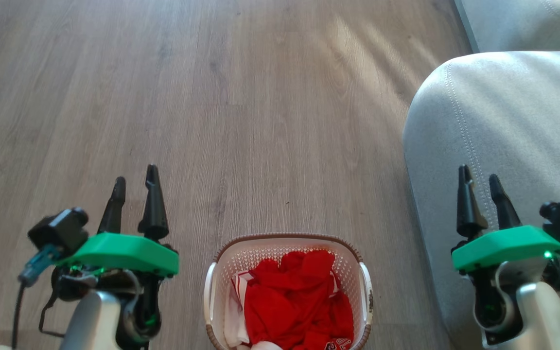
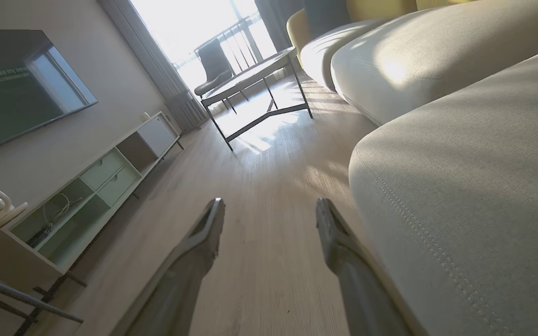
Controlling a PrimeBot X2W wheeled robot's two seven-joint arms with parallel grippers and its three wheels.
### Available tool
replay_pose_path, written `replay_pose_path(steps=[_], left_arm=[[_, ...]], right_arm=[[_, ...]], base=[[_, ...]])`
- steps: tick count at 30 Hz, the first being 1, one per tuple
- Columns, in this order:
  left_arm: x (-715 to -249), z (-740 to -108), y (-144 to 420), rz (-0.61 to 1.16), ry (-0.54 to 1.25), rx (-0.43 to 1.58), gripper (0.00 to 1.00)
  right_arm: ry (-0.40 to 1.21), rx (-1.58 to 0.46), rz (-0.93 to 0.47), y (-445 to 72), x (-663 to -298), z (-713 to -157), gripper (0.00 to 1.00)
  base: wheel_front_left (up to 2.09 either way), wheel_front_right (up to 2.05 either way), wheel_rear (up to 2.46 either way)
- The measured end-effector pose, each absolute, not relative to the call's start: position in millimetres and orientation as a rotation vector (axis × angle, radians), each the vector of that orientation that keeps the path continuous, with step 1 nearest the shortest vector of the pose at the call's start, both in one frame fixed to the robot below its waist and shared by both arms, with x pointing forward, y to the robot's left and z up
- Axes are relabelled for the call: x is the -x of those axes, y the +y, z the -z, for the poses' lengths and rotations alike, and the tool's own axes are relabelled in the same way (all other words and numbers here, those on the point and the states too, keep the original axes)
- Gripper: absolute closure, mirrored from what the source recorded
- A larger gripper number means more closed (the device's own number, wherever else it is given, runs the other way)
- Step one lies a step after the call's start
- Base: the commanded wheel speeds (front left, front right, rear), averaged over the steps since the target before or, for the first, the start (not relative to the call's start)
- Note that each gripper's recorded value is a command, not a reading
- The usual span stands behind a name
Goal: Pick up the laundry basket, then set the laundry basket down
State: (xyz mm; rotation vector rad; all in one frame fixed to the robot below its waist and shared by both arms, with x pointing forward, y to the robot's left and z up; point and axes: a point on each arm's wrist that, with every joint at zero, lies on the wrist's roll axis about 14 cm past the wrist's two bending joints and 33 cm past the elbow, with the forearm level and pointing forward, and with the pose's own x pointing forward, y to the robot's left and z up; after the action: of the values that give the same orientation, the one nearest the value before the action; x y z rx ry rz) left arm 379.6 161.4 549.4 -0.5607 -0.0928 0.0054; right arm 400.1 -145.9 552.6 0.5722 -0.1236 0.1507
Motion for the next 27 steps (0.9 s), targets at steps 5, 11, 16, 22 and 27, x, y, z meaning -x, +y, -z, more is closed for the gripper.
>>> replay_pose_path(steps=[5,11,16,22,27], left_arm=[[-379.3,-549.3,148.8,0.018,-0.087,0.441,0.00],[-380.8,-549.2,138.3,0.034,-0.091,0.350,0.00],[-379.7,-540.4,126.9,0.060,-0.073,0.237,0.00],[-375.8,-526.7,117.8,0.085,-0.050,0.129,0.00],[-375.7,-518.2,116.2,0.083,-0.032,0.118,0.00]], right_arm=[[-0.131,-0.493,-0.184,-134.9,-399.5,-555.5,0.00],[-0.126,-0.469,-0.207,-125.8,-398.4,-552.6,0.00],[-0.135,-0.398,-0.212,-123.8,-400.1,-551.9,0.00],[-0.104,-0.300,-0.223,-118.6,-398.3,-538.7,0.00],[-0.079,-0.241,-0.240,-112.8,-397.2,-529.0,0.00]], base=[[0.00,0.00,0.00],[0.00,0.00,0.00],[0.00,0.00,0.00],[0.00,0.00,0.00],[0.00,0.00,0.00]])
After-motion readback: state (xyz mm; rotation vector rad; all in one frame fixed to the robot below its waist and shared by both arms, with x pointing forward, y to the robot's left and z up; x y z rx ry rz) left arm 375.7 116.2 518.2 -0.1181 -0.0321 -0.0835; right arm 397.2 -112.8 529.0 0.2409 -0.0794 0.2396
